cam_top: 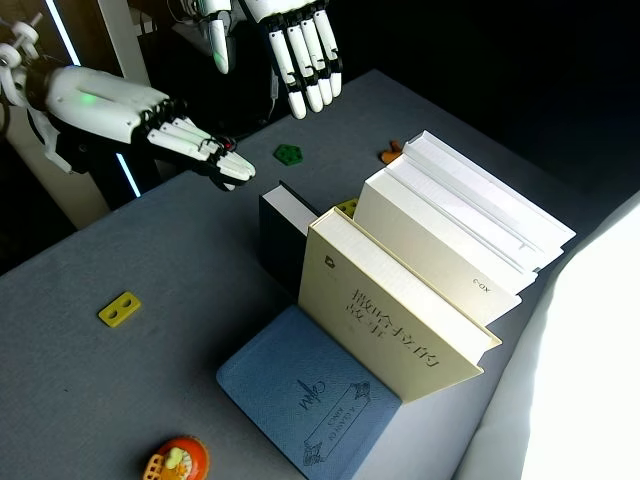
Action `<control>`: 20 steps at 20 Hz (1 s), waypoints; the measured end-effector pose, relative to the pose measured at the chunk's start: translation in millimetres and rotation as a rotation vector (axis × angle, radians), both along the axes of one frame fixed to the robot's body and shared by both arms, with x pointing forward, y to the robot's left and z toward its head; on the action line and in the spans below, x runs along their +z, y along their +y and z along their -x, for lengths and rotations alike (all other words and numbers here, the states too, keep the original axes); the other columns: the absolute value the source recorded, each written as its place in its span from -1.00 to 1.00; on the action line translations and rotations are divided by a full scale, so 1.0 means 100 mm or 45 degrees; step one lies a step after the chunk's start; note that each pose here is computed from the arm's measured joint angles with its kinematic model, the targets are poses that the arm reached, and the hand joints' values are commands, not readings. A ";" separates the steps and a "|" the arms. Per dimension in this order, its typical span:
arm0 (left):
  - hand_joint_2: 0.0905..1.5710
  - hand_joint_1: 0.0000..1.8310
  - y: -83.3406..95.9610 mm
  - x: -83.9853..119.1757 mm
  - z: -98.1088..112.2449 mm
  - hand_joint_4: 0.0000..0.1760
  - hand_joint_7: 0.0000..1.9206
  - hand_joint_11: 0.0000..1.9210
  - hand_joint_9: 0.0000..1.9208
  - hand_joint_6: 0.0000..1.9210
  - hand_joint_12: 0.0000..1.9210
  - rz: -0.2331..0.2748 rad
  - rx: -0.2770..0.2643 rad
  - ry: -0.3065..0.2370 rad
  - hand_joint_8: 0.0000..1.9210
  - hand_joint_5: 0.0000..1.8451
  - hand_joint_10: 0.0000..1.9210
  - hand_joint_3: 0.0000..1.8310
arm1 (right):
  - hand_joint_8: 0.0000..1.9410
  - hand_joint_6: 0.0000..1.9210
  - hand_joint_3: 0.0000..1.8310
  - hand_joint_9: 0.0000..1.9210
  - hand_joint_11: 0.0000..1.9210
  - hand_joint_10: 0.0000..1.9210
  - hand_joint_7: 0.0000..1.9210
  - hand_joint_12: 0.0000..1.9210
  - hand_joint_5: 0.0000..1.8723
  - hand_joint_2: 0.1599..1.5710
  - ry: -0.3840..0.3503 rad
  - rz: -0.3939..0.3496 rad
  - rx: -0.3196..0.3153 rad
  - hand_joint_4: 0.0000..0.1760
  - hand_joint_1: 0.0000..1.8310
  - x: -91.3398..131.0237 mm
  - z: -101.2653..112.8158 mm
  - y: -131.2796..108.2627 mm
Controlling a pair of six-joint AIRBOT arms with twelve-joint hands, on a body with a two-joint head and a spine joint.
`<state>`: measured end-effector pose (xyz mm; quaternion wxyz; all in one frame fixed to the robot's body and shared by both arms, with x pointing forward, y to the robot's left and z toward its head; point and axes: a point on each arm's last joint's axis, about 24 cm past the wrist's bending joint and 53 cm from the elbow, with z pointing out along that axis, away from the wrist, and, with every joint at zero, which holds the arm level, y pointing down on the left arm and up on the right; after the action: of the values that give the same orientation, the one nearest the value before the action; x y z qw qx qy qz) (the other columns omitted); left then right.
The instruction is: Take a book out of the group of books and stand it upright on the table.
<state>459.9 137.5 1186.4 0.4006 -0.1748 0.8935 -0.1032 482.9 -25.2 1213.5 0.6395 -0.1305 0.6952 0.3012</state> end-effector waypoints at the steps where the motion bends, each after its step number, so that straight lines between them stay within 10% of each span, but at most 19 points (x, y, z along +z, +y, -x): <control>1: 0.75 -0.98 0.00 0.00 0.00 -0.98 -0.30 -0.99 -0.39 -0.96 0.35 0.000 0.000 -0.002 -0.96 -0.43 -0.92 -1.00 | -0.91 -0.94 -1.00 -0.55 -1.00 -0.49 -0.34 0.48 -0.39 0.56 -0.007 -0.013 -0.008 -1.00 -0.96 0.06 0.00 -0.03; 3: 0.70 -0.79 0.00 0.00 0.00 -1.00 -0.07 -0.77 -0.19 -0.94 0.49 0.001 -0.001 -0.003 -0.92 -0.20 -0.79 -1.00 | -0.53 -0.64 -1.00 -0.57 -0.98 0.18 -0.25 0.82 -0.28 0.55 -0.020 -0.072 -0.010 -1.00 -0.91 0.18 -0.03 -0.08; 4: 0.70 -0.77 0.00 0.01 -0.01 -1.00 0.01 -0.67 -0.22 -0.94 0.57 0.000 0.001 -0.005 -0.84 -0.12 -0.38 -1.00 | -0.17 -0.36 -1.00 -0.54 -0.88 0.42 -0.30 0.95 -0.30 0.55 -0.041 -0.090 -0.012 -1.00 -0.87 0.25 -0.04 -0.11; 6: 0.72 -0.73 0.00 0.02 -0.01 -1.00 -0.25 -0.60 -0.37 -0.12 0.84 -0.001 0.001 -0.011 0.16 -0.25 0.44 -1.00 | 0.27 0.01 -1.00 -0.51 -0.76 0.69 -0.30 1.00 -0.26 0.59 -0.072 -0.137 -0.005 -1.00 -0.95 0.38 -0.06 -0.16; 7: 0.72 -0.73 0.00 0.02 -0.02 -1.00 -0.25 -0.60 -0.37 -0.12 0.84 -0.002 0.002 -0.017 0.16 -0.25 0.44 -1.00 | 0.27 0.01 -1.00 -0.51 -0.76 0.69 -0.30 1.00 -0.26 0.59 -0.083 -0.155 0.008 -1.00 -0.95 0.44 -0.05 -0.18; 9: 0.78 -0.85 0.02 0.04 -0.04 -1.00 -0.19 -0.44 -0.30 0.54 1.00 -0.003 0.007 -0.024 0.62 -0.19 0.88 -0.99 | 0.60 0.36 -1.00 -0.35 -0.56 0.99 -0.19 1.00 -0.19 0.60 -0.100 -0.197 0.059 -1.00 -0.98 0.56 -0.02 -0.21; 13: 0.91 -1.00 0.02 0.04 -0.05 -1.00 0.07 -0.13 0.03 0.99 1.00 -0.006 0.007 -0.029 0.98 -0.05 1.00 -0.99 | 0.70 0.33 -0.99 0.09 -0.20 1.00 0.18 1.00 0.07 0.65 -0.111 -0.192 0.151 -1.00 -1.00 0.58 -0.01 -0.19; 15: 0.94 -1.00 0.02 0.04 -0.05 -1.00 0.17 -0.02 0.12 0.99 1.00 -0.006 0.007 -0.030 0.94 0.02 1.00 -0.99 | 0.93 0.81 -1.00 0.31 0.09 1.00 0.32 1.00 0.24 0.66 -0.069 -0.234 0.152 -1.00 -1.00 0.57 -0.13 -0.26; 16: 0.97 -1.00 0.02 0.04 -0.05 -1.00 0.19 0.02 0.16 0.99 1.00 -0.006 0.008 -0.030 0.94 0.00 1.00 -0.99 | 0.94 0.87 -1.00 0.36 0.15 1.00 0.36 1.00 0.31 0.65 -0.071 -0.249 0.143 0.40 -1.00 0.60 -0.20 -0.31; 17: 0.98 -0.99 0.02 0.04 -0.05 -1.00 0.20 0.07 0.18 1.00 1.00 -0.005 0.006 -0.030 0.96 -0.01 1.00 -0.99 | 0.95 0.89 -1.00 0.38 0.20 1.00 0.37 1.00 0.32 0.66 -0.081 -0.263 0.137 0.88 -1.00 0.67 -0.28 -0.34; 20: 0.98 -0.90 0.01 0.04 -0.05 -1.00 0.22 0.11 0.20 0.97 1.00 -0.004 0.005 -0.030 0.97 0.01 1.00 -1.00 | 0.95 0.90 -1.00 0.39 0.21 1.00 0.38 1.00 0.30 0.66 -0.012 -0.286 0.178 1.00 -1.00 0.71 -0.39 -0.31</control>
<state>464.8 139.0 1190.8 0.4117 -0.1748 0.8885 -0.1029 522.1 -56.7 1284.6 0.6308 -0.1077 0.6433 0.4203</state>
